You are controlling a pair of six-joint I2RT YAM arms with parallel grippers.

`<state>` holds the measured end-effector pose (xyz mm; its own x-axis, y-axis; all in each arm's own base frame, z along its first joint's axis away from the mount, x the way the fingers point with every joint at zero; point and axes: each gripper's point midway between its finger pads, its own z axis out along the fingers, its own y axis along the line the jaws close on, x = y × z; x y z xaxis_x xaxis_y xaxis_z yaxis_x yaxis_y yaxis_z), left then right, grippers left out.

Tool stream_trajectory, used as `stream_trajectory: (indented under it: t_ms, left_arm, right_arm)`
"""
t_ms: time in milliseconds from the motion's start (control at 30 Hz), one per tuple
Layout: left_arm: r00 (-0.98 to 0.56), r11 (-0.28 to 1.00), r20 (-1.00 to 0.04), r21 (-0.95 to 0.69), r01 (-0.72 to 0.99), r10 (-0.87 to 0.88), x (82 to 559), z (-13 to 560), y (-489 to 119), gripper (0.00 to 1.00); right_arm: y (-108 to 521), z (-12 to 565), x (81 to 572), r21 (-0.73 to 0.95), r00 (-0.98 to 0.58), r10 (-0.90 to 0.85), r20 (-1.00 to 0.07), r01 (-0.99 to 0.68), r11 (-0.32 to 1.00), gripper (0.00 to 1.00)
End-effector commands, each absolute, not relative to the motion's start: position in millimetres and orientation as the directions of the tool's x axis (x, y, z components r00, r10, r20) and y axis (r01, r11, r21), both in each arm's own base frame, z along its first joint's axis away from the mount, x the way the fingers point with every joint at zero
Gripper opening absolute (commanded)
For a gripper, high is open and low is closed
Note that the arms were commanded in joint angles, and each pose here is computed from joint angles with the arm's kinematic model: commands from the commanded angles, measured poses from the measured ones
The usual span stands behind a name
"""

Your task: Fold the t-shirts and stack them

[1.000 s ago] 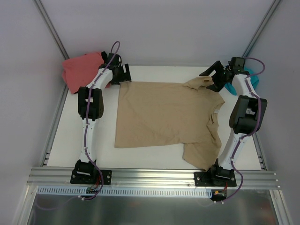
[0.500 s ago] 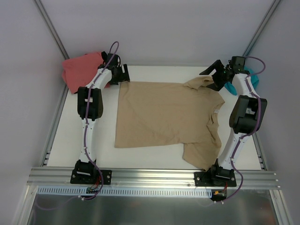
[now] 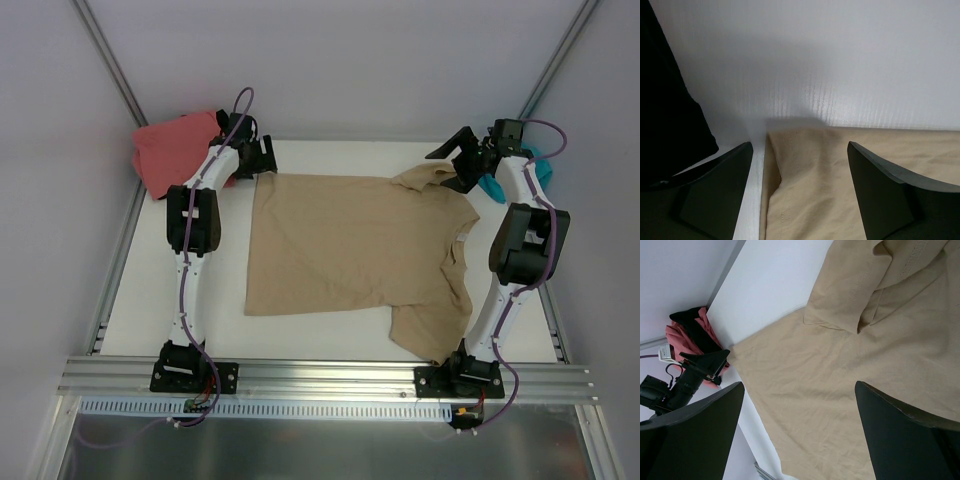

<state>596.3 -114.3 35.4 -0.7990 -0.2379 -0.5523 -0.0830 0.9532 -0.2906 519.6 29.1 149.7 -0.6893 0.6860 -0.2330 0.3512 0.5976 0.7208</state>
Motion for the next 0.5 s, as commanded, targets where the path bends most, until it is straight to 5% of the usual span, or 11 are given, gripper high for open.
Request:
stream_trajectory:
  t_ms: [0, 467]
  left_arm:
    - [-0.813, 0.945, -0.525, -0.316, -0.087, -0.250, 595.7, 29.3, -115.1, 0.78]
    - [-0.830, 0.945, -0.502, -0.317, -0.084, -0.242, 589.5, 23.5, -117.2, 0.70]
  right_arm:
    - [28.8, 167.2, 525.9, 0.737, -0.681, 0.686, -0.256, 0.322, 0.594, 0.99]
    - [27.1, 167.6, 524.8, 0.733, -0.676, 0.688, -0.262, 0.324, 0.598, 0.99]
